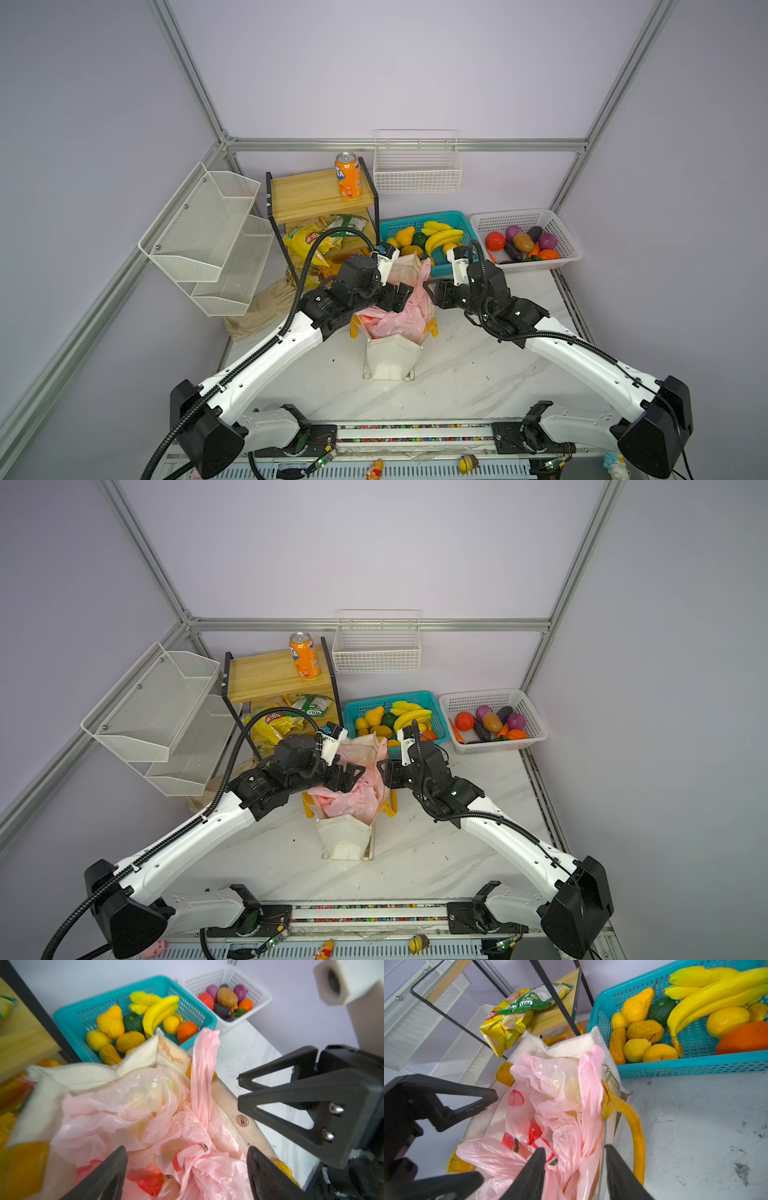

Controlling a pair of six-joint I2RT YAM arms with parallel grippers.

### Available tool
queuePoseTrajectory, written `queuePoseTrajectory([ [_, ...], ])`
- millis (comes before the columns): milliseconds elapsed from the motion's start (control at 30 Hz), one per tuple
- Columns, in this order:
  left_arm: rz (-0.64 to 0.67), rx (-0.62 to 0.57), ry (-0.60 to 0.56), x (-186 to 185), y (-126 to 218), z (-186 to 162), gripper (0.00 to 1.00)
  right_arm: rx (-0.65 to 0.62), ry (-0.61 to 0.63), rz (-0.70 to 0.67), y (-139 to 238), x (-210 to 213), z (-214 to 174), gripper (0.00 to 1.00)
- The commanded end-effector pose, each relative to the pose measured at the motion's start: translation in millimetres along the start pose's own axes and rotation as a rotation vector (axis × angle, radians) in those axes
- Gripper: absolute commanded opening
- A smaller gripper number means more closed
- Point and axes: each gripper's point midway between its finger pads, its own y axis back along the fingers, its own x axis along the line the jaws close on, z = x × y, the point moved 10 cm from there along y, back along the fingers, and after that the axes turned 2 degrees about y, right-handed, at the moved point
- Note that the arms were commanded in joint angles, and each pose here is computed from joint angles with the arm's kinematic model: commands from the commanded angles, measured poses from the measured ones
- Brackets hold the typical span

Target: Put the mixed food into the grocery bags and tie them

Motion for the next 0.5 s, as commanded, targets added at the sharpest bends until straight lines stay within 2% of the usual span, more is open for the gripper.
queuePoseTrajectory([
  [0, 0.127, -0.192, -0.006, 11.1, 23.2, 14.4, 0.9, -0.134, 0.051, -0.093, 24.0, -2.3, 29.9, 0.56],
  [167, 0.343, -0.412, 0.058, 41.9, 50.5, 7.5, 0.94, -0.239, 0.069, -0.309, 31.5, -43.2, 52.5, 0.76],
  [233, 0.429, -0.497, 0.096, 61.4, 57.7, 0.1, 0.96, -0.262, 0.062, -0.373, 29.1, -63.4, 60.6, 0.8],
  [333, 0.543, -0.555, 0.16, 89.3, 64.9, -12.1, 0.97, -0.274, 0.063, -0.302, 23.6, -64.6, 66.2, 0.8],
  [467, 0.636, -0.582, 0.201, 108.3, 72.3, -28.5, 0.97, -0.265, 0.094, -0.1, 16.2, -48.1, 63.4, 0.7],
])
